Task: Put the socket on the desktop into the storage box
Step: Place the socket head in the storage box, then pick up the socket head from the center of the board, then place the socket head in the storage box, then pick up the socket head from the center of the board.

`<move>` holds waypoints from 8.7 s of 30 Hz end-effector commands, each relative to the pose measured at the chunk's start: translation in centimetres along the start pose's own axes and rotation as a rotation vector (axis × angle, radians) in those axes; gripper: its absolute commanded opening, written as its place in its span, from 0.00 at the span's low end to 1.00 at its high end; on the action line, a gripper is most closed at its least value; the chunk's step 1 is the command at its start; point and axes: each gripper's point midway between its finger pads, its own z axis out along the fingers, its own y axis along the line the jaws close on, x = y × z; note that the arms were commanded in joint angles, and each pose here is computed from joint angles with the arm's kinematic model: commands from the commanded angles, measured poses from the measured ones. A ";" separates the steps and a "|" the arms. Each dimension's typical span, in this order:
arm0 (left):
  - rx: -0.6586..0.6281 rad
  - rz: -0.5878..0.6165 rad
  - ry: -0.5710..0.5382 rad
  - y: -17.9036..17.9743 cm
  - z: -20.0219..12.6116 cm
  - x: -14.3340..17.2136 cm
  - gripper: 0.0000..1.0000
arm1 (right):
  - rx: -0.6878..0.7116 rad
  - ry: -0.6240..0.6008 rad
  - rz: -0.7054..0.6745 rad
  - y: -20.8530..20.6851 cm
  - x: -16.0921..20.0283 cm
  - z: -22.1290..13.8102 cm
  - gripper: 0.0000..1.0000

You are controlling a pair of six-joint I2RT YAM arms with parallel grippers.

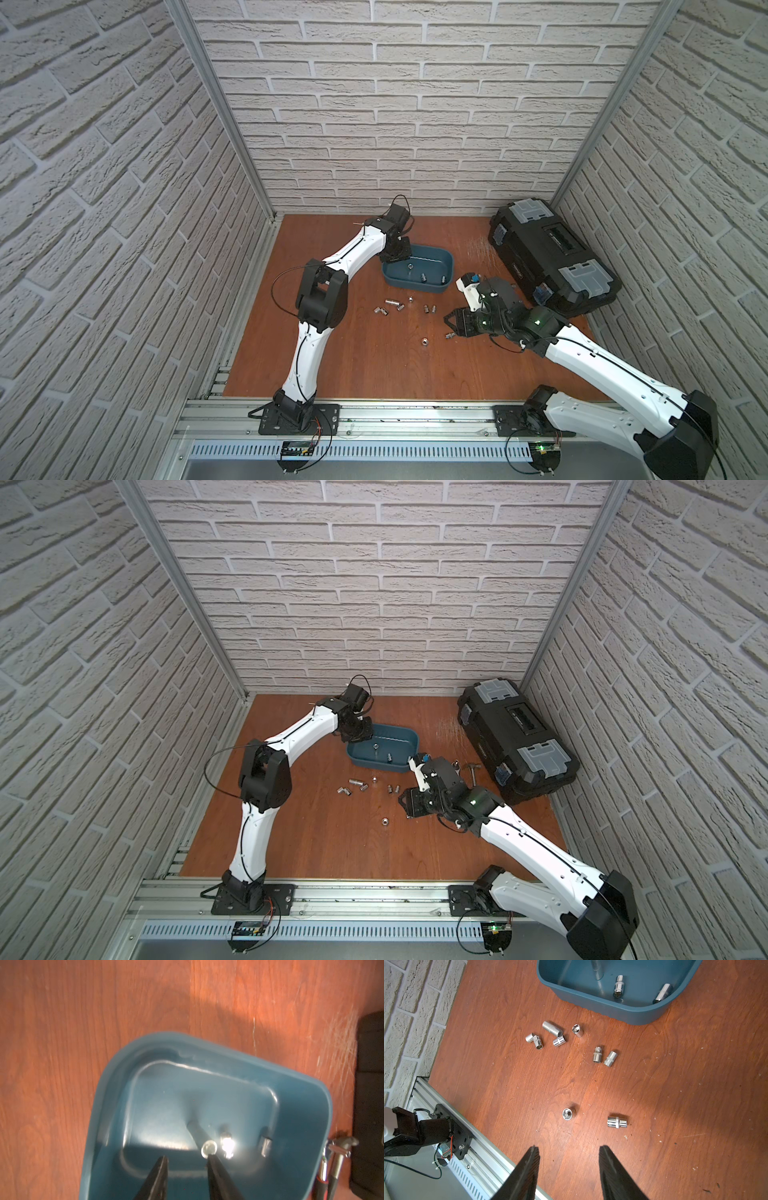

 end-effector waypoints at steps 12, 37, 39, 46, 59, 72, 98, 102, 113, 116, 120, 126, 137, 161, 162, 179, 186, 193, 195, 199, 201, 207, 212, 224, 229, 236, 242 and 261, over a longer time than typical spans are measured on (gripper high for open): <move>-0.067 0.013 0.091 -0.1 3.7 2.0 0.28 | 0.012 -0.027 0.004 -0.7 -0.1 -0.4 0.52; 0.073 0.108 0.038 -6.1 0.9 3.2 0.34 | 0.020 -0.008 0.021 -1.2 0.4 -0.1 0.52; 0.097 0.110 0.021 -6.2 -0.2 3.2 0.35 | 0.025 -0.010 0.027 -1.3 0.4 -0.2 0.52; 0.204 0.143 -0.017 -6.6 -4.5 5.6 0.41 | 0.058 0.018 0.043 -1.8 0.8 -0.6 0.56; 0.315 0.208 -0.032 -5.7 -9.4 12.7 0.49 | 0.175 0.100 0.060 -3.8 2.4 -0.9 0.58; 0.256 0.179 -0.057 -1.9 -9.7 19.1 0.54 | 0.269 0.195 0.088 -4.8 3.3 1.4 0.60; 0.232 0.133 -0.052 1.6 -10.2 24.7 0.56 | 0.350 0.384 -0.041 -5.2 4.5 8.5 0.61; 0.234 0.140 -0.048 1.3 -10.2 24.8 0.56 | 0.372 0.398 -0.069 -5.6 4.4 9.2 0.61; 0.221 0.141 -0.039 1.2 -10.1 24.9 0.56 | 0.382 0.453 -0.087 -6.3 5.0 10.8 0.59; 0.213 0.140 -0.037 1.4 -10.0 25.0 0.56 | 0.390 0.463 -0.092 -6.5 5.3 10.9 0.57; 0.207 0.137 -0.030 1.6 -9.7 25.2 0.56 | 0.393 0.471 -0.090 -6.7 5.6 11.1 0.55; 0.208 0.135 -0.033 1.5 -9.8 25.1 0.56 | 0.385 0.477 -0.085 -6.8 5.8 11.2 0.46; 0.204 0.127 -0.035 1.5 -9.6 25.0 0.56 | 0.378 0.479 -0.076 -6.9 6.4 10.9 0.37; 0.183 0.035 -0.109 3.2 -11.1 22.2 0.63 | 0.270 0.316 -0.038 -3.4 -2.1 7.0 0.36; 0.192 0.028 -0.116 3.1 -11.3 21.8 0.63 | 0.267 0.307 -0.038 -3.2 -2.8 6.9 0.36; 0.287 -0.038 -0.174 1.8 -12.3 17.0 0.63 | 0.274 0.230 0.057 -4.3 -12.4 10.0 0.36; 0.296 -0.036 -0.161 1.1 -11.7 16.3 0.63 | 0.290 0.277 0.106 -6.3 -13.3 13.7 0.36; 0.299 -0.041 -0.143 0.7 -10.9 16.2 0.63 | 0.332 0.318 0.141 -8.6 -13.2 16.3 0.36; 0.297 -0.040 -0.138 0.6 -10.8 16.2 0.63 | 0.343 0.331 0.149 -9.2 -13.0 16.9 0.36; 0.296 -0.041 -0.139 0.7 -10.8 16.3 0.63 | 0.365 0.343 0.152 -10.0 -12.8 17.4 0.37; 0.296 -0.043 -0.140 0.7 -10.9 16.3 0.63 | 0.369 0.347 0.153 -10.1 -12.7 17.5 0.38; 0.291 -0.050 -0.140 1.1 -10.8 16.5 0.63 | 0.374 0.334 0.155 -10.0 -13.2 16.9 0.45; 0.285 -0.052 -0.148 1.4 -11.0 16.6 0.63 | 0.364 0.314 0.155 -9.5 -13.6 16.0 0.48; 0.211 -0.059 -0.154 3.2 -11.6 17.0 0.63 | 0.322 0.210 0.135 -7.3 -15.1 12.0 0.48; 0.148 -0.063 -0.144 4.6 -11.9 17.3 0.63 | 0.288 0.159 0.112 -5.7 -14.9 9.1 0.49; 0.071 -0.094 -0.138 6.8 -12.3 17.2 0.63 | 0.226 0.124 0.069 -3.5 -12.3 6.2 0.49; -0.016 -0.113 -0.130 8.6 -12.3 17.0 0.64 | 0.155 0.087 0.034 -1.7 -9.5 3.6 0.49; -0.194 -0.093 -0.056 9.7 -8.8 16.2 0.63 | -0.143 0.054 -0.125 5.1 0.7 1.0 0.51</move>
